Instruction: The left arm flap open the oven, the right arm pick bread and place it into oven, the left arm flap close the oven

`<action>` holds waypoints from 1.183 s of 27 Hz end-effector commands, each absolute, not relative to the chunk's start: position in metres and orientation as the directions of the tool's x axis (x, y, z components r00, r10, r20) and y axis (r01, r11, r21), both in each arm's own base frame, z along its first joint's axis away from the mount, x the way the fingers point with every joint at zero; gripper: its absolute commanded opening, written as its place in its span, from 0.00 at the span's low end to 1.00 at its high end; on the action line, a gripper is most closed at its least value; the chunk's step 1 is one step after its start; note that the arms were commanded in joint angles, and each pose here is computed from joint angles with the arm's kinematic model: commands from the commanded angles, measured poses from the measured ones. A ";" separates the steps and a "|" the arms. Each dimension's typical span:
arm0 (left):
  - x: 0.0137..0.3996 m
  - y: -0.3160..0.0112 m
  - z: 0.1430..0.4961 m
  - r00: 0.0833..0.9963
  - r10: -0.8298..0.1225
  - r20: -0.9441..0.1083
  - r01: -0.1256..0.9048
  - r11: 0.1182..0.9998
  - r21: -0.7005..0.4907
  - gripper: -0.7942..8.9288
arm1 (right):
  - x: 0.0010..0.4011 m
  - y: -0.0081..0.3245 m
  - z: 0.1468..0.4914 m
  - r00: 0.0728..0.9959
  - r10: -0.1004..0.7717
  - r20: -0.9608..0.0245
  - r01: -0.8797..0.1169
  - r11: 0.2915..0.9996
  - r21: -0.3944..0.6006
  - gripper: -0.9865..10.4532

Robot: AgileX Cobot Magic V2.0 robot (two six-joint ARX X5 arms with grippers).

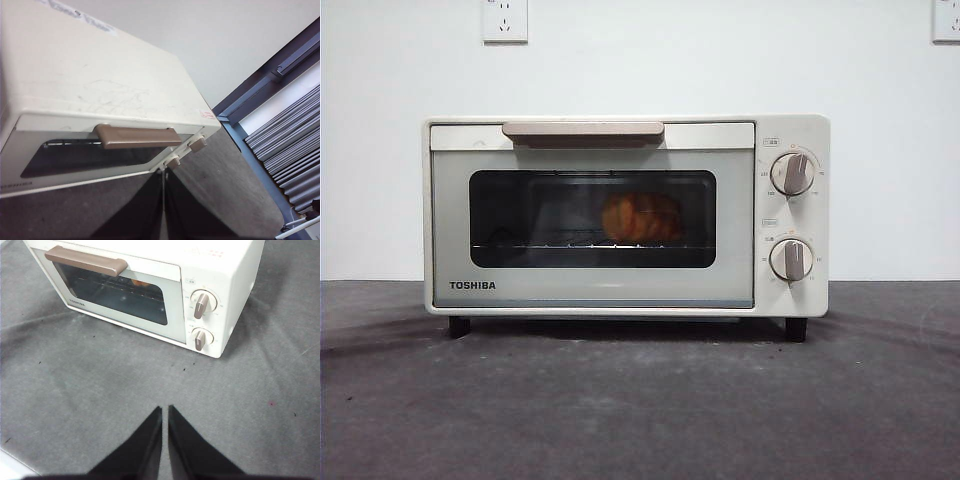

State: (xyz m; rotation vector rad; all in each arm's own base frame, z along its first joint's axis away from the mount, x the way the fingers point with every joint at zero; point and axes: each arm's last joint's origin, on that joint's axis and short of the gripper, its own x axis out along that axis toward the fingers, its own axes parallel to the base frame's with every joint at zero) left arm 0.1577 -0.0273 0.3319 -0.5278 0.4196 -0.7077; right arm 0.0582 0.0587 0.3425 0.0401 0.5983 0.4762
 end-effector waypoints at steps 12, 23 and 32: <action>0.129 -0.028 0.350 0.695 -0.715 -0.074 0.601 0.634 -0.488 0.09 | 0.058 0.059 0.345 0.726 0.452 -0.519 -0.430 0.887 0.170 0.10; 0.099 -0.016 0.241 0.876 -0.476 0.077 0.481 0.874 -0.067 0.09 | 0.058 0.059 0.345 0.726 0.451 -0.519 -0.430 0.887 0.169 0.10; 0.097 -0.003 0.171 0.999 -0.031 0.019 0.034 0.984 -0.173 0.09 | 0.058 0.059 0.345 0.726 0.451 -0.519 -0.430 0.887 0.169 0.10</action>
